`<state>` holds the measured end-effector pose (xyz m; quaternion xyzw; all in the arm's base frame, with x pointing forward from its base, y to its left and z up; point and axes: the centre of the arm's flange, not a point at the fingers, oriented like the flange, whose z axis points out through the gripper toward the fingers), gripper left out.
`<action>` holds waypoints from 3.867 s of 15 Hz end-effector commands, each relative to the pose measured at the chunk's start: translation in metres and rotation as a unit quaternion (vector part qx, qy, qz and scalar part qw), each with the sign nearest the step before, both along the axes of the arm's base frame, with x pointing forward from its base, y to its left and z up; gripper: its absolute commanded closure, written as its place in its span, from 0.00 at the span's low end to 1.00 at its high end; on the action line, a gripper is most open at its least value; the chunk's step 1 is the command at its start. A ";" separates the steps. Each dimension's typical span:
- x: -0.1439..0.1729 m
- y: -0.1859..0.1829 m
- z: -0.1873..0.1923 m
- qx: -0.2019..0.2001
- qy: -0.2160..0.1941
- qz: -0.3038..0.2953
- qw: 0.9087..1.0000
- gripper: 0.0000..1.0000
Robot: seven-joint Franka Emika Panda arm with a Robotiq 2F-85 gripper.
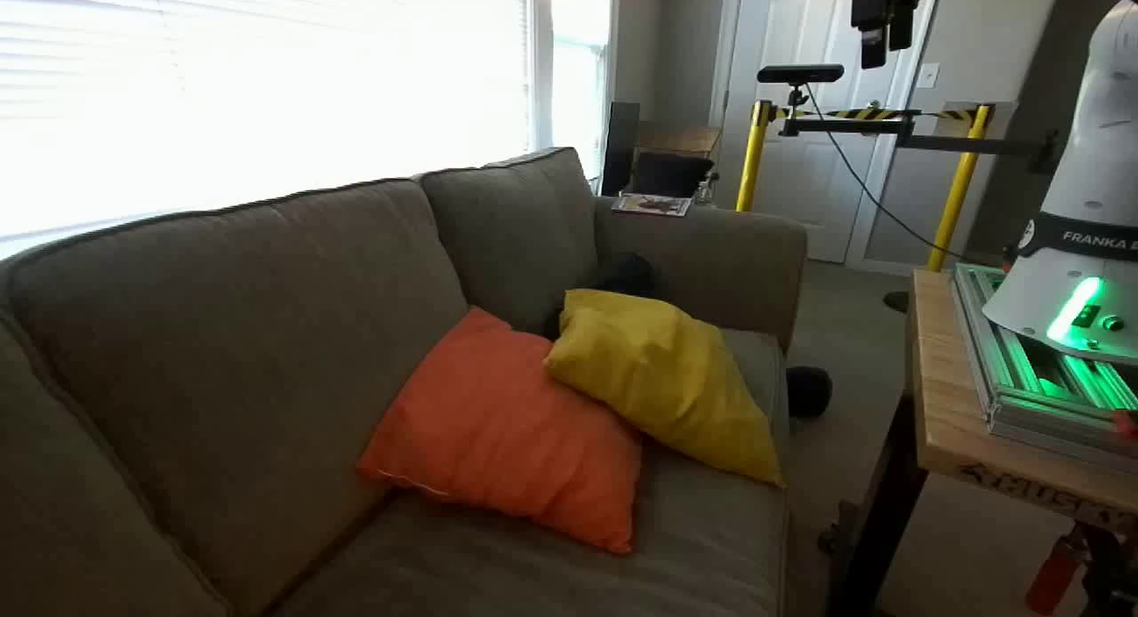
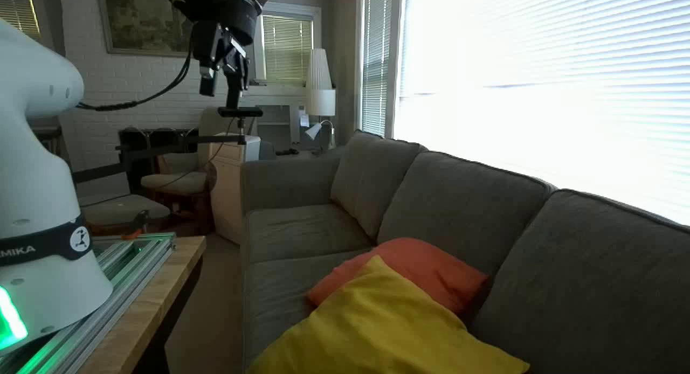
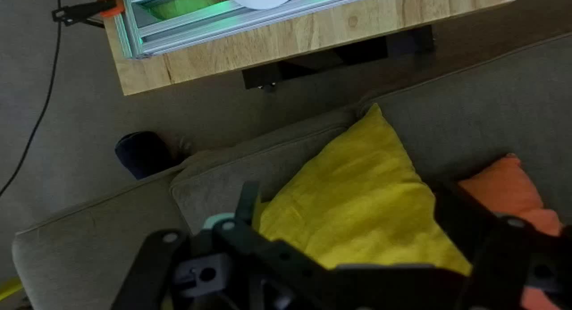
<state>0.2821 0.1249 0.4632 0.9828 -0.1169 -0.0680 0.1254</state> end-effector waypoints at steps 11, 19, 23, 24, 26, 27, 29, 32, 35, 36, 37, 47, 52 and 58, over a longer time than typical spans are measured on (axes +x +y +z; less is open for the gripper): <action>0.005 -0.003 -0.004 -0.004 -0.013 -0.009 1.000 0.00; 0.043 -0.024 -0.020 0.029 -0.116 -0.065 0.991 0.00; 0.065 -0.049 -0.040 0.049 -0.134 -0.116 0.983 0.00; 0.072 -0.059 -0.046 0.052 -0.135 -0.130 0.981 0.00; 0.083 -0.076 -0.058 0.059 -0.131 -0.158 0.977 0.00; 0.088 -0.085 -0.063 0.061 -0.126 -0.170 0.975 0.00; 0.100 -0.100 -0.078 0.060 -0.113 -0.193 0.973 0.00; 0.116 -0.119 -0.102 0.060 -0.093 -0.222 0.969 0.00; 0.127 -0.132 -0.119 0.062 -0.065 -0.247 0.965 0.00; 0.104 -0.127 -0.111 0.067 -0.077 -0.230 0.968 0.00; 0.108 -0.131 -0.117 0.068 -0.069 -0.235 0.967 0.00; 0.153 -0.150 -0.159 0.082 -0.118 -0.255 0.956 0.00; 0.191 -0.165 -0.216 0.075 -0.151 -0.286 0.943 0.00; 0.229 -0.179 -0.285 0.049 -0.109 -0.338 0.934 0.00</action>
